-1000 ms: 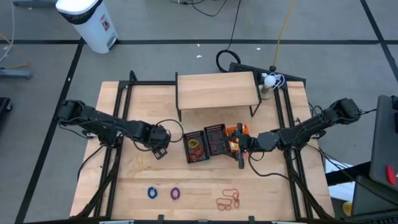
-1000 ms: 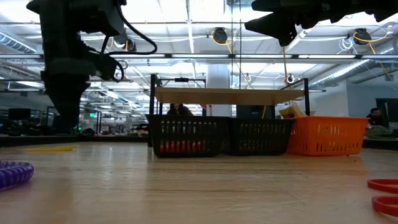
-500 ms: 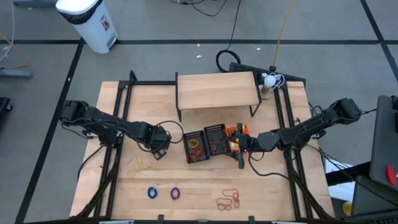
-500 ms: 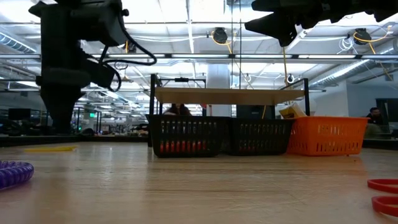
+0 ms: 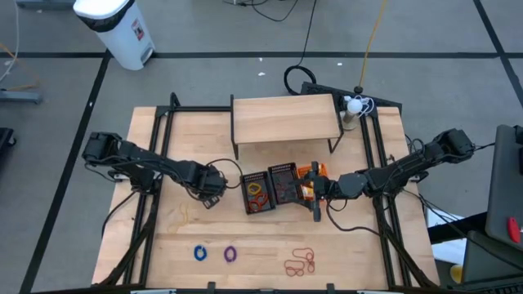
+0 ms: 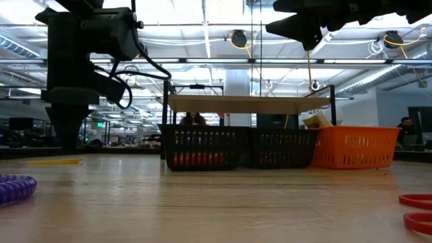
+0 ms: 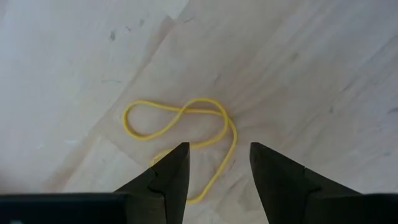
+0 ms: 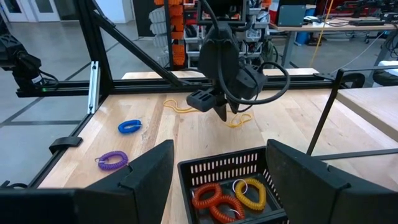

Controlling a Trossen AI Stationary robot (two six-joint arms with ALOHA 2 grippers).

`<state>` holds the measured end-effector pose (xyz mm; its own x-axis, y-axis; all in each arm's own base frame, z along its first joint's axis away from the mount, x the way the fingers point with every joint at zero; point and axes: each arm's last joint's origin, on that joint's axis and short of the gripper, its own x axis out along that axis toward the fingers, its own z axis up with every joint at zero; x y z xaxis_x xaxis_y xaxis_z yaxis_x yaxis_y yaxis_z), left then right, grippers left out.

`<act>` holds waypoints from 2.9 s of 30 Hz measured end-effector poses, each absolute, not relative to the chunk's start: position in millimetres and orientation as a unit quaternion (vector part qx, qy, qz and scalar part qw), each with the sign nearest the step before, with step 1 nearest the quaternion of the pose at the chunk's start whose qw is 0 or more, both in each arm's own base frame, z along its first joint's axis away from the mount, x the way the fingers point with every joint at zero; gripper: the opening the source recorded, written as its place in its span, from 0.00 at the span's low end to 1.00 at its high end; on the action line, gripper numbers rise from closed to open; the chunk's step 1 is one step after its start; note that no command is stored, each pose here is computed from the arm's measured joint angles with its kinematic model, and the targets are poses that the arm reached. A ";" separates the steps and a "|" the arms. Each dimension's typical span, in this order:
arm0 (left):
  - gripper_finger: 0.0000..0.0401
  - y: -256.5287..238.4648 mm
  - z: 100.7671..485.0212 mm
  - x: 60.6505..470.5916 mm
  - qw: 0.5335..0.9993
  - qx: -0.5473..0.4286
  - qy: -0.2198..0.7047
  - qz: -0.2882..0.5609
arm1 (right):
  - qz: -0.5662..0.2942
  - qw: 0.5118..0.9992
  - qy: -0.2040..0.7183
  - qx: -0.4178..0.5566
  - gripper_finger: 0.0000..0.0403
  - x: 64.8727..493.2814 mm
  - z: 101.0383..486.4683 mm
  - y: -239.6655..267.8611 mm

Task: Pick & Place Office Desk Supplies
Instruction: Put the top yellow rubber band into the right black bin

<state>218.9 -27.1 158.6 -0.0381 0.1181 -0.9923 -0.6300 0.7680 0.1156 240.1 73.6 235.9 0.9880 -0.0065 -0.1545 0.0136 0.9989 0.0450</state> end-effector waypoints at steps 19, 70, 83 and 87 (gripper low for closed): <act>0.42 -27.8 140.4 226.7 0.651 -0.182 0.676 0.294 | -0.005 0.997 0.078 0.023 0.61 240.1 235.9 73.5; 0.00 -41.3 251.3 258.9 0.789 -0.124 0.591 0.112 | -0.005 0.997 0.077 0.017 0.61 240.1 236.0 73.5; 0.00 -78.6 371.5 260.6 0.921 -0.010 0.385 0.055 | -0.004 0.998 0.064 0.022 0.61 240.4 238.6 73.7; 0.00 -85.0 386.4 269.9 0.950 0.011 0.312 0.012 | -0.001 0.999 0.038 0.031 0.61 241.0 243.8 74.0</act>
